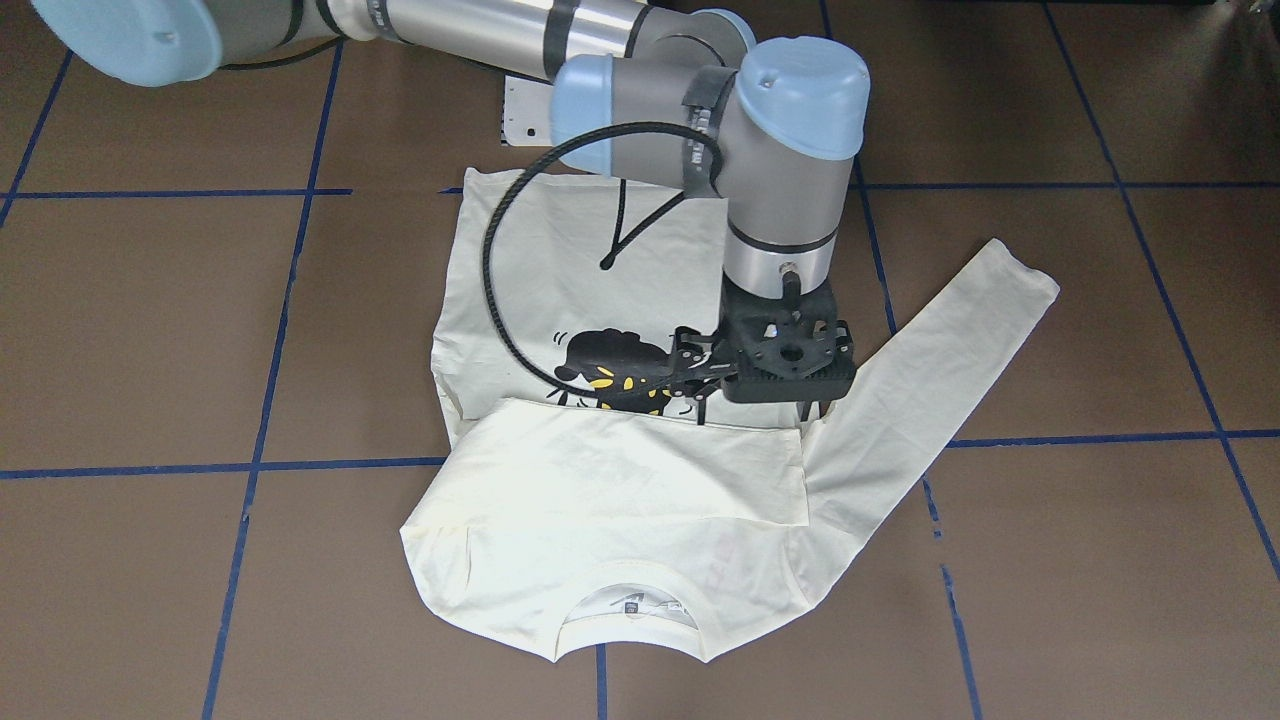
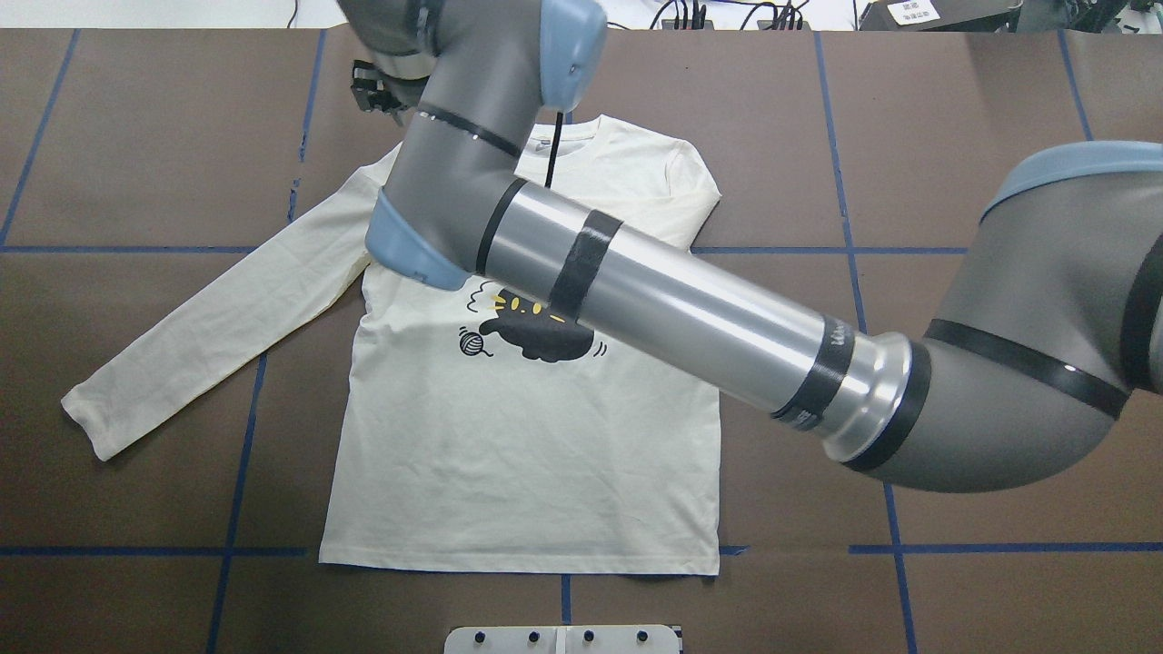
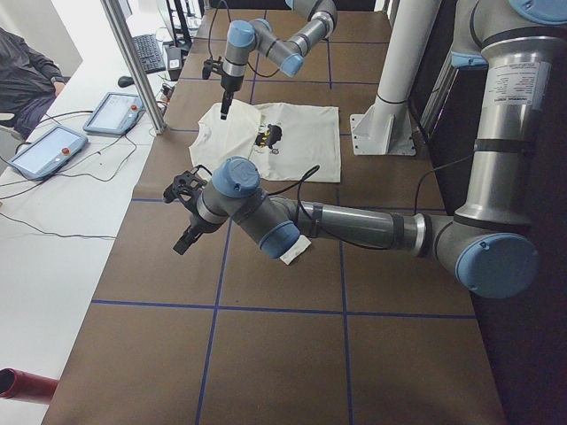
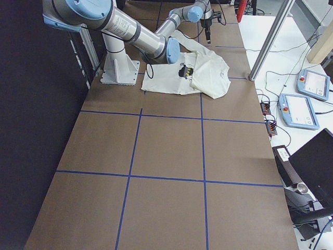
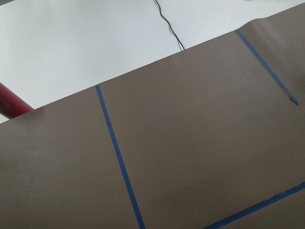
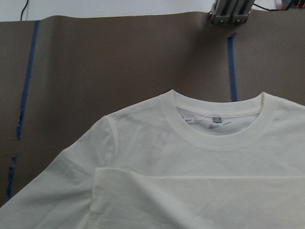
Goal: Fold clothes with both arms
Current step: 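Grasp the cuff with the right gripper and fold the sleeve across the chest, then release the sleeve and raise the right gripper while the left gripper reaches the other cuff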
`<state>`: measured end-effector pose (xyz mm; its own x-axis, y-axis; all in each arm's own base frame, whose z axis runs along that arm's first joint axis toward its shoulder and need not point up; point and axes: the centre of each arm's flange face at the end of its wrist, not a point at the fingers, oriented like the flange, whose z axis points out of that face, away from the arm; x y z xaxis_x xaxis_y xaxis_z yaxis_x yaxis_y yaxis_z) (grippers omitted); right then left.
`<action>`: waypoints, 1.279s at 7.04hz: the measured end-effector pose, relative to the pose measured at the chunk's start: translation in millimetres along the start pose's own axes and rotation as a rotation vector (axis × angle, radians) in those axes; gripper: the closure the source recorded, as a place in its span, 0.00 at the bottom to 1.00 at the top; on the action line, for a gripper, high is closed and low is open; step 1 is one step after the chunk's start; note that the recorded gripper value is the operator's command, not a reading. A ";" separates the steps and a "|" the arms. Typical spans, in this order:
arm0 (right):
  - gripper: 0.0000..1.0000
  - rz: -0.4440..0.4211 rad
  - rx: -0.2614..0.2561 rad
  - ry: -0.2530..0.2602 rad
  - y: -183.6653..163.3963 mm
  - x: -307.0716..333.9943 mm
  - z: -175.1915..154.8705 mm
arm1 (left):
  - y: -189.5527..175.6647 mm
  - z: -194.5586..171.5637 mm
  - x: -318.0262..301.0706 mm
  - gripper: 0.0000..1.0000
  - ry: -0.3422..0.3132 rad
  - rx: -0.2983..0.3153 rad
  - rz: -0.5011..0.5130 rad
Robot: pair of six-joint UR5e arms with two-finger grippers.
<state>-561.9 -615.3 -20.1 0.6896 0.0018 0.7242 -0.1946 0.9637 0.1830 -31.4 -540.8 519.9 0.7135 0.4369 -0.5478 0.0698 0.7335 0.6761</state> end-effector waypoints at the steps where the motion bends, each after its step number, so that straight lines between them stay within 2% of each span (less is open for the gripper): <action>1: 0.00 -0.054 -0.048 0.003 -27.7 61.1 -17.4 | 0.5 23.8 32.9 0.00 0.062 -0.002 0.015; 2: 0.00 -0.128 -0.076 -0.002 -43.7 137.6 -19.9 | 5.7 46.7 64.2 0.00 0.111 -0.027 0.024; 3: 0.00 -0.206 -0.085 -0.003 -49.3 220.9 -18.5 | 19.1 63.5 87.8 0.00 0.128 -0.057 0.035; 5: 0.00 -0.354 -0.110 -0.002 -43.4 380.3 -21.9 | 63.3 93.5 134.5 0.00 0.095 -0.121 0.082; 7: 0.00 -0.445 -0.146 0.002 -1.4 518.4 -28.2 | 111.4 113.1 182.5 0.00 0.110 -0.198 0.151; 9: 0.00 -0.462 -0.170 0.002 54.9 600.2 -43.8 | 162.2 114.0 222.0 0.00 0.158 -0.267 0.203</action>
<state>-128.1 -549.6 395.4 0.6781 -0.4361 0.5917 0.2482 0.8936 0.3741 217.8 -384.2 564.1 0.5761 0.6474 -0.4990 -0.2611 0.7242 0.6382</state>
